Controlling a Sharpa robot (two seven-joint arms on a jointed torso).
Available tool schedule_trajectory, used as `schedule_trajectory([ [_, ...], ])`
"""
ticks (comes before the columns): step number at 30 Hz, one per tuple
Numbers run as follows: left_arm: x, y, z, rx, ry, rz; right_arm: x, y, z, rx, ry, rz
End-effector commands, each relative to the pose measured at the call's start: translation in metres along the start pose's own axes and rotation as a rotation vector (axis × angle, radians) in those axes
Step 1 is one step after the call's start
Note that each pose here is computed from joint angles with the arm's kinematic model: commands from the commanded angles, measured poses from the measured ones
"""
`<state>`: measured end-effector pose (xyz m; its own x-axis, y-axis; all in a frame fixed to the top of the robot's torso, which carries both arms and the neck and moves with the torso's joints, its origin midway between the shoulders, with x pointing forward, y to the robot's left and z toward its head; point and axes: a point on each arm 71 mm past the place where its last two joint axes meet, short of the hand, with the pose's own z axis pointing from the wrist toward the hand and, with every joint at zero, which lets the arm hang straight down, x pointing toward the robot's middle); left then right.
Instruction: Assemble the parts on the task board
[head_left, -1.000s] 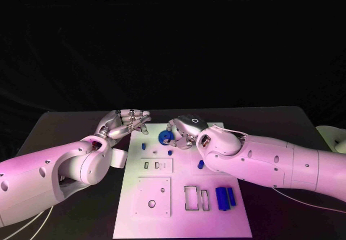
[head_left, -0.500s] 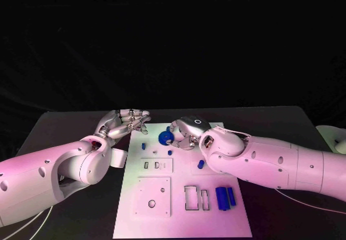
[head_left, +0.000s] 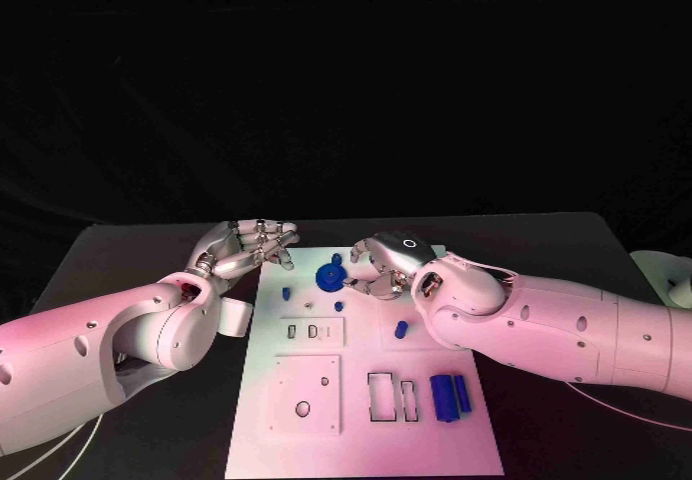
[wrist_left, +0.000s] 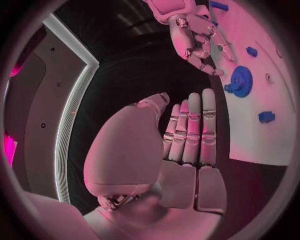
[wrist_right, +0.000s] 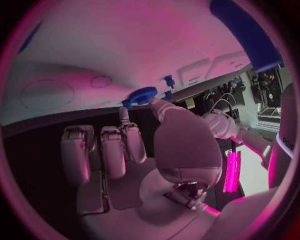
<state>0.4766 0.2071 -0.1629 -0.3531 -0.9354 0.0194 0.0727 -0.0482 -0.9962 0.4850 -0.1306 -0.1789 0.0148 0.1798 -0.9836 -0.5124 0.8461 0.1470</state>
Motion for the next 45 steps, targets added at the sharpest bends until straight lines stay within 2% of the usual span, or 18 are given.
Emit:
schedule_trajectory([
  [1, 0.0009, -0.0013, 0.0006, 0.007, 0.011, -0.007, -0.014, -0.008, -0.010, -0.014, -0.062, 0.050],
  [4, 0.0008, -0.0012, 0.0007, 0.007, 0.011, -0.008, -0.021, -0.022, -0.016, -0.003, -0.029, 0.090],
  [7, 0.0007, -0.0012, 0.0007, 0.007, 0.012, -0.008, -0.032, -0.052, -0.028, 0.032, 0.057, 0.186],
  [10, 0.0010, -0.0013, 0.0008, 0.009, 0.015, -0.009, -0.040, -0.080, -0.042, 0.060, 0.103, 0.264],
  [18, 0.0036, -0.0010, 0.0031, 0.016, 0.021, -0.011, -0.058, -0.125, -0.077, 0.080, 0.075, 0.313],
  [23, 0.0040, -0.0012, 0.0037, 0.023, 0.021, -0.011, -0.061, -0.146, -0.092, 0.118, 0.093, 0.299],
  [30, 0.0037, -0.0012, 0.0038, 0.024, 0.021, -0.011, -0.054, -0.154, -0.099, 0.142, 0.110, 0.281],
  [45, 0.0022, -0.0010, 0.0031, 0.020, 0.020, -0.011, -0.030, -0.149, -0.093, 0.170, 0.116, 0.289],
])
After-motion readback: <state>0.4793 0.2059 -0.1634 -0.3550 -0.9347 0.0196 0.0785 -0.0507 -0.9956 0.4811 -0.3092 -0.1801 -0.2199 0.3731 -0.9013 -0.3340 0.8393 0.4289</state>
